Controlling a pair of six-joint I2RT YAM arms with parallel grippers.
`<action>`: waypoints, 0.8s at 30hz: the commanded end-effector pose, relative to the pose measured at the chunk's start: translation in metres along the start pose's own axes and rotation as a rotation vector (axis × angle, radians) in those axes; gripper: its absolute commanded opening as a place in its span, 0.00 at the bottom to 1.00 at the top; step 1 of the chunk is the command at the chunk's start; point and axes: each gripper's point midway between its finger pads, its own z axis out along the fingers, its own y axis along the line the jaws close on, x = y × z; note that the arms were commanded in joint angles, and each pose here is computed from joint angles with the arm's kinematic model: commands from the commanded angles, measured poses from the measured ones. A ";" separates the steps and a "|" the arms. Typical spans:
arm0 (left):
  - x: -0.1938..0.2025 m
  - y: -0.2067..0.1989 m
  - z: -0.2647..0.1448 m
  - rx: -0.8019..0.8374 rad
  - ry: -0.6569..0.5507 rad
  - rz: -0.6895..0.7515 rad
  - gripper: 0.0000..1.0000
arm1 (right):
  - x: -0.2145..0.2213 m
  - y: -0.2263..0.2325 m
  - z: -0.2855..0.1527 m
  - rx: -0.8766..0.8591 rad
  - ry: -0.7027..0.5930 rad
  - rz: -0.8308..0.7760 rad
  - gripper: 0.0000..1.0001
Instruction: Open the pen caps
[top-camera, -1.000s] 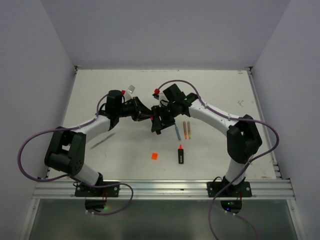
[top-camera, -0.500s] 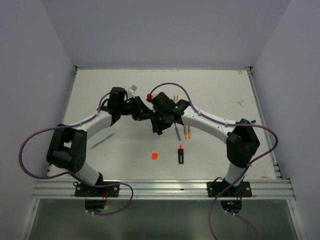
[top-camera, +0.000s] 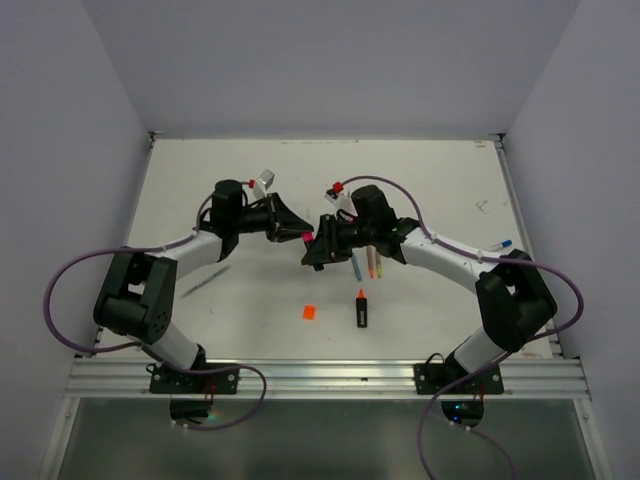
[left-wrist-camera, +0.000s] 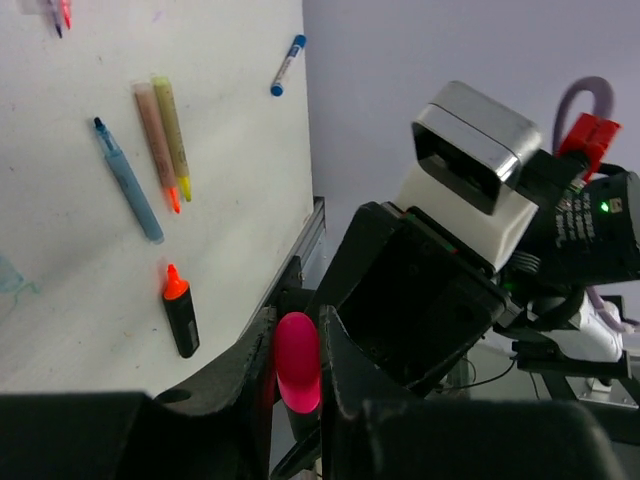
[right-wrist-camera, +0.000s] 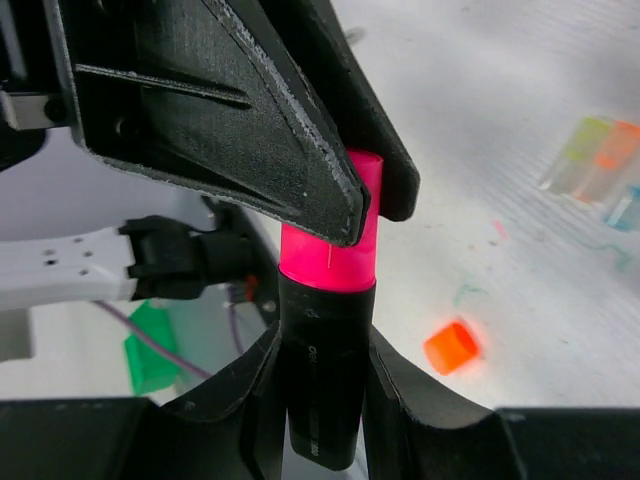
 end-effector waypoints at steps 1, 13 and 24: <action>-0.037 -0.023 -0.012 0.070 -0.150 0.139 0.00 | 0.031 0.069 -0.016 -0.361 0.195 0.018 0.00; -0.068 0.001 -0.026 -0.026 -0.208 0.052 0.00 | 0.027 -0.032 -0.042 0.380 0.167 -0.191 0.00; -0.078 0.006 -0.029 -0.043 -0.239 0.047 0.00 | 0.047 -0.012 -0.038 0.302 0.210 -0.274 0.00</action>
